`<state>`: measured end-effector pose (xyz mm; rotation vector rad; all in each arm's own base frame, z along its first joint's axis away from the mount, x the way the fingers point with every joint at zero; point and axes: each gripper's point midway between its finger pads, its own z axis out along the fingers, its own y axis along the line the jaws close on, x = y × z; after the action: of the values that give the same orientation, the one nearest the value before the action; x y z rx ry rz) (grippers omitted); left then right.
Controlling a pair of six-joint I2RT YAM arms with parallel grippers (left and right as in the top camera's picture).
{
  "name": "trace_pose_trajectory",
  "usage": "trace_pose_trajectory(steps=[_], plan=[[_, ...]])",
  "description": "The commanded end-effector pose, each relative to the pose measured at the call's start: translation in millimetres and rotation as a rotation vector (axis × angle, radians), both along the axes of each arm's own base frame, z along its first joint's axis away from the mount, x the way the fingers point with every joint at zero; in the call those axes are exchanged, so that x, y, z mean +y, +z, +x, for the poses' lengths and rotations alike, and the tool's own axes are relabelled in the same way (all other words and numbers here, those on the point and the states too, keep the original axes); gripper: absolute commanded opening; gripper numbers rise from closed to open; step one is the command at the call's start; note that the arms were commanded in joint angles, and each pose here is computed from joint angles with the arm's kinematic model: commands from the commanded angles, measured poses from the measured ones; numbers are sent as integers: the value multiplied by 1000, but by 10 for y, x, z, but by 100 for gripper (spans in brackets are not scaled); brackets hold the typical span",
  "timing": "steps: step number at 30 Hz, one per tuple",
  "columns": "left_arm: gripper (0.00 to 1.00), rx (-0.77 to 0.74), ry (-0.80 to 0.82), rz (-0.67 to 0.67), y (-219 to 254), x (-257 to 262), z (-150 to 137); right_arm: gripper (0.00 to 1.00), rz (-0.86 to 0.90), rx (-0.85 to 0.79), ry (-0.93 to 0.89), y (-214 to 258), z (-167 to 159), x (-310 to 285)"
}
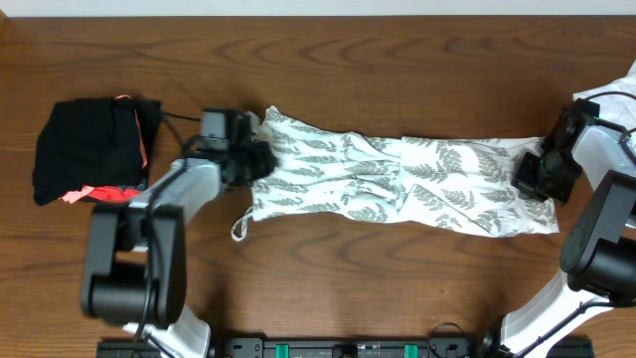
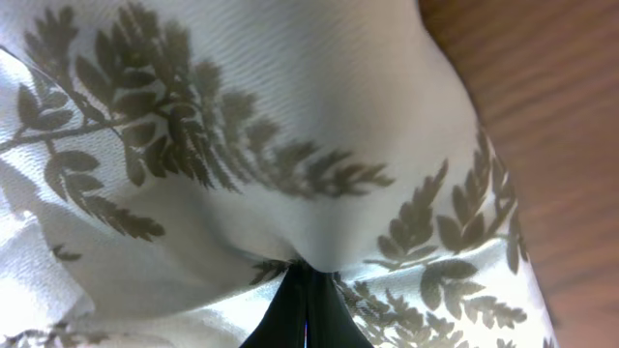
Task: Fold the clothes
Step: 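Drag the dress's left end leftward onto the black garment with the left gripper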
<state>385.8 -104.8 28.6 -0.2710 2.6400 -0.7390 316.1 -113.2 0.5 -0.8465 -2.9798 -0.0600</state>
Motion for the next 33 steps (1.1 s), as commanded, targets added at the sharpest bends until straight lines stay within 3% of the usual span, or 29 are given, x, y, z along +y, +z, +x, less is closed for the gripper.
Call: trace_pose_trajectory(steps=[1, 8, 14, 22, 33], plan=[[6, -94, 79, 11, 333, 307, 132, 1, 114, -47, 60, -4, 72, 170], [6, -111, 123, 13, 418, 485, 158, 1, 263, -326, 235, 651, 484, 545], [6, -106, 154, 17, 410, 620, 164, 1, 184, -480, 273, 1192, 581, 515], [6, -125, 199, 19, 523, 798, 163, 1, 53, -487, 267, 1379, 505, 345], [6, -375, 226, 69, 1468, 818, 119, 1, 56, -483, 263, 1374, 497, 349]])
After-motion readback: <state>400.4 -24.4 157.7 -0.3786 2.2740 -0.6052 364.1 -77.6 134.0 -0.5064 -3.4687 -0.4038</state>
